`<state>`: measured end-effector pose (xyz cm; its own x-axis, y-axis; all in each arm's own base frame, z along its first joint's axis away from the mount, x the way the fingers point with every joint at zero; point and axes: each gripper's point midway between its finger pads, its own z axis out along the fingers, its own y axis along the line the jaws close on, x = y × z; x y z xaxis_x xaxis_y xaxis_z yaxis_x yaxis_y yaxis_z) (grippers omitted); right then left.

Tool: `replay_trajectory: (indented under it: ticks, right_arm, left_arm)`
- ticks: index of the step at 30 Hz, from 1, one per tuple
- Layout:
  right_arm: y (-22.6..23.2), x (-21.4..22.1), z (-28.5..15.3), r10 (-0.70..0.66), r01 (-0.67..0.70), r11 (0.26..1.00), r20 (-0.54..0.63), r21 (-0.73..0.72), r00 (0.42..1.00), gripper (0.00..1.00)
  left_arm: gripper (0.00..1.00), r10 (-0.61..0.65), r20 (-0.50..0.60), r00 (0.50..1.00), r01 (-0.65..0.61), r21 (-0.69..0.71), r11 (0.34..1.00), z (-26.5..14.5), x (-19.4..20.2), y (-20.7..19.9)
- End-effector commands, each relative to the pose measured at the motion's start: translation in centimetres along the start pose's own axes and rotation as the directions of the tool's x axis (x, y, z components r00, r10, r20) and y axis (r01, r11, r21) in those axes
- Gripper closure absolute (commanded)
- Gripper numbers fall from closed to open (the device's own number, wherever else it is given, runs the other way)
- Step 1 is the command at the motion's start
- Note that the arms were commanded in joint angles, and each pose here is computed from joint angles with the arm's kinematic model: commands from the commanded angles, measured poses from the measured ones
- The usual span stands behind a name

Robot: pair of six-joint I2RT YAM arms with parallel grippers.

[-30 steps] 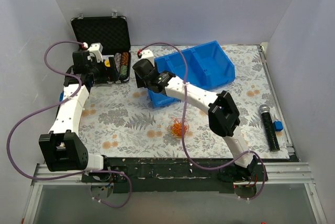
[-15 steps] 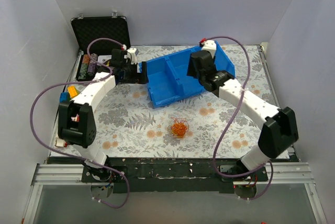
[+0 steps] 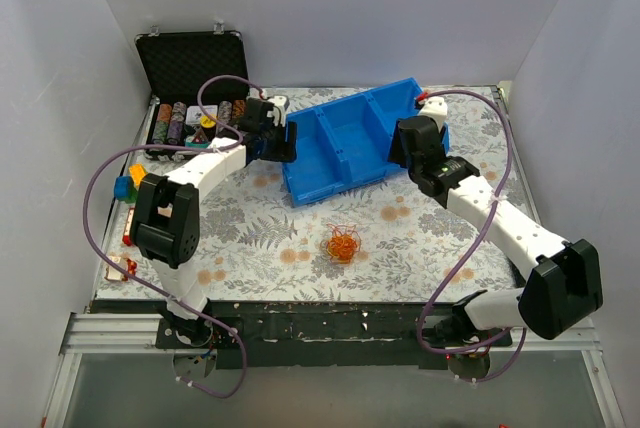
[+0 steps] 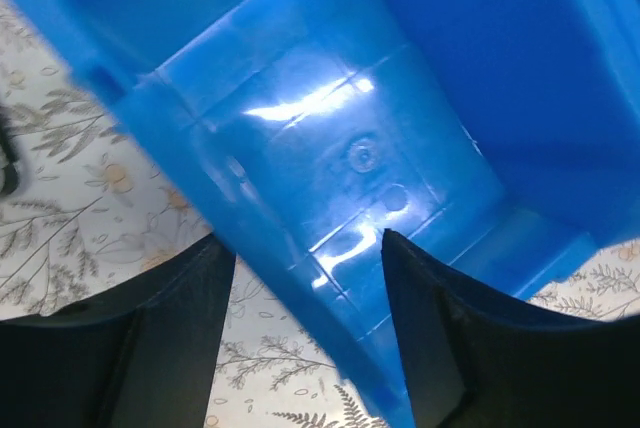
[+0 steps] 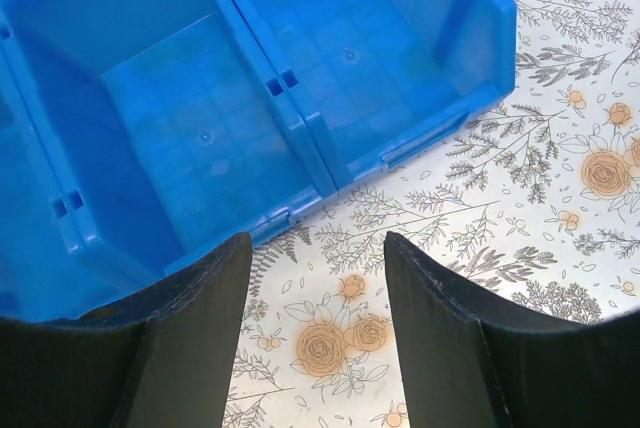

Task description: Untangle the cables

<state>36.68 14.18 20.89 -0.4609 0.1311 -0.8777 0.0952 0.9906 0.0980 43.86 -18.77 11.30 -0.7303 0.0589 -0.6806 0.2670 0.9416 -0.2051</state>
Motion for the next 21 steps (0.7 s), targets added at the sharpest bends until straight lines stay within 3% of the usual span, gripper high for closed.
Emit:
replay_trajectory:
  ticks: [1,4,6,10,13,21]
  right_arm:
    - [0.0,-1.1,-0.4,0.023,-0.022,1.000,0.042,-0.015,0.999,0.36]
    - [-0.2,-0.8,-0.6,0.021,-0.021,1.000,0.040,-0.012,0.999,0.37]
    - [-0.4,-0.6,-0.7,0.020,-0.020,1.000,0.038,-0.010,0.999,0.37]
    - [-0.1,1.0,-1.0,0.040,-0.040,0.998,0.000,-0.051,0.999,0.39]
    - [-0.1,2.6,-1.1,0.031,-0.033,0.997,-0.026,-0.065,0.999,0.39]
    - [0.0,6.7,0.7,-0.051,0.045,0.998,-0.196,-0.031,0.979,0.38]
  left_arm:
    - [0.51,0.129,0.043,0.991,-0.128,-0.007,0.992,0.6,-0.2,-1.0]
    - [0.75,0.152,0.038,0.988,-0.150,-0.033,0.988,0.8,0.1,-0.3]
    - [0.84,0.178,0.049,0.983,-0.176,-0.047,0.983,0.8,-0.2,0.0]
    - [0.86,0.226,0.068,0.972,-0.221,-0.083,0.972,0.8,-0.5,0.6]
    - [0.82,0.224,0.065,0.973,-0.217,-0.094,0.972,0.8,-0.5,0.8]
    - [0.77,0.102,0.075,0.992,-0.088,-0.169,0.982,0.1,0.2,1.9]
